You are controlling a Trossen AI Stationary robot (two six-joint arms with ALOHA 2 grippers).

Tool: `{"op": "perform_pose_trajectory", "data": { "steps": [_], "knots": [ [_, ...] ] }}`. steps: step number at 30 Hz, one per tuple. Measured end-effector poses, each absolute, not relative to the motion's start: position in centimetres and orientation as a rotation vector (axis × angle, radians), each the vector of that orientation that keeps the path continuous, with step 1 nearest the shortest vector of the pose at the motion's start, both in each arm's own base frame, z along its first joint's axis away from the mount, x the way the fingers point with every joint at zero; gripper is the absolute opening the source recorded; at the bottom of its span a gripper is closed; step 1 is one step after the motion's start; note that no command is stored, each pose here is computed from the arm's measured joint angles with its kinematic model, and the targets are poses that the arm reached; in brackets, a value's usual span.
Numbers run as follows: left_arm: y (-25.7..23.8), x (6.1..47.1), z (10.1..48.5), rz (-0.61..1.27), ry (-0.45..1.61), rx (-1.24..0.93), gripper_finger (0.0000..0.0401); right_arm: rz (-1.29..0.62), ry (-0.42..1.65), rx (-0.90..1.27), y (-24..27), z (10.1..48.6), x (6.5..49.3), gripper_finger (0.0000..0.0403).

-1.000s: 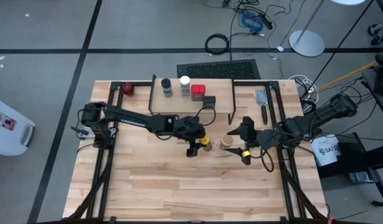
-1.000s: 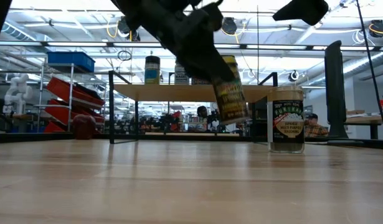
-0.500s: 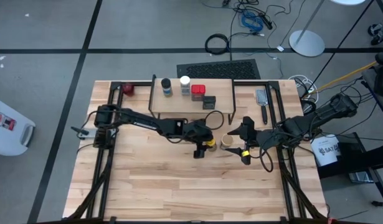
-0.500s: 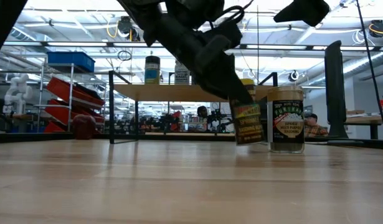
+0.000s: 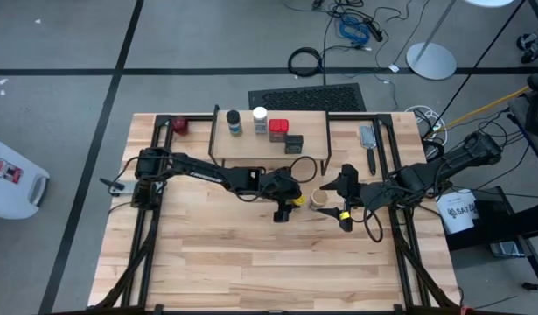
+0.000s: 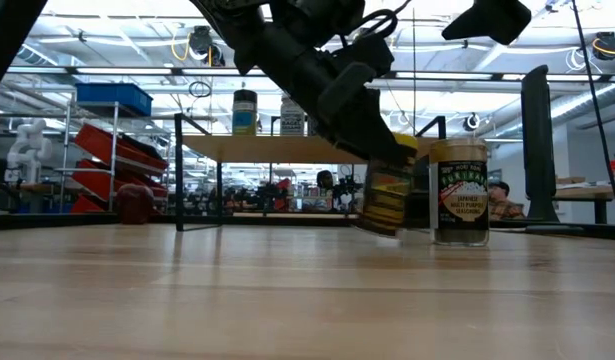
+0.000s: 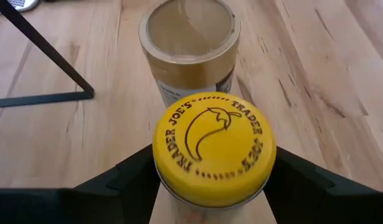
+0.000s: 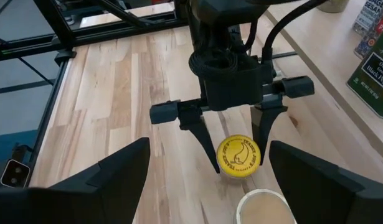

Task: Shelf spices
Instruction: Remove the yellow seasoning bottle from the shelf

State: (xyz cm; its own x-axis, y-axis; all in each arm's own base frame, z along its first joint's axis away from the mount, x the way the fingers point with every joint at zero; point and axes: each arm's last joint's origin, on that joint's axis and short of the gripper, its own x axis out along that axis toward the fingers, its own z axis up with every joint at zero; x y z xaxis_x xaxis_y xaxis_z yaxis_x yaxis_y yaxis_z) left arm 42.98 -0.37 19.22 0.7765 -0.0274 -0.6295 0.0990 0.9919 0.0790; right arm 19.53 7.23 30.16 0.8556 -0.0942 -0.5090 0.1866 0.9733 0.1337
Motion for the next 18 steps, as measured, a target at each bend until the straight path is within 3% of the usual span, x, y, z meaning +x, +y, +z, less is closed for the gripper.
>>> {"op": "perform_pose_trajectory", "data": {
  "steps": [18],
  "knots": [
    [-0.48, 43.13, 19.42, -0.083, 0.652, 0.133, 0.0257, -0.211, 0.6, 0.275, 7.21, 29.18, 19.49, 0.0318]
  ]
}}
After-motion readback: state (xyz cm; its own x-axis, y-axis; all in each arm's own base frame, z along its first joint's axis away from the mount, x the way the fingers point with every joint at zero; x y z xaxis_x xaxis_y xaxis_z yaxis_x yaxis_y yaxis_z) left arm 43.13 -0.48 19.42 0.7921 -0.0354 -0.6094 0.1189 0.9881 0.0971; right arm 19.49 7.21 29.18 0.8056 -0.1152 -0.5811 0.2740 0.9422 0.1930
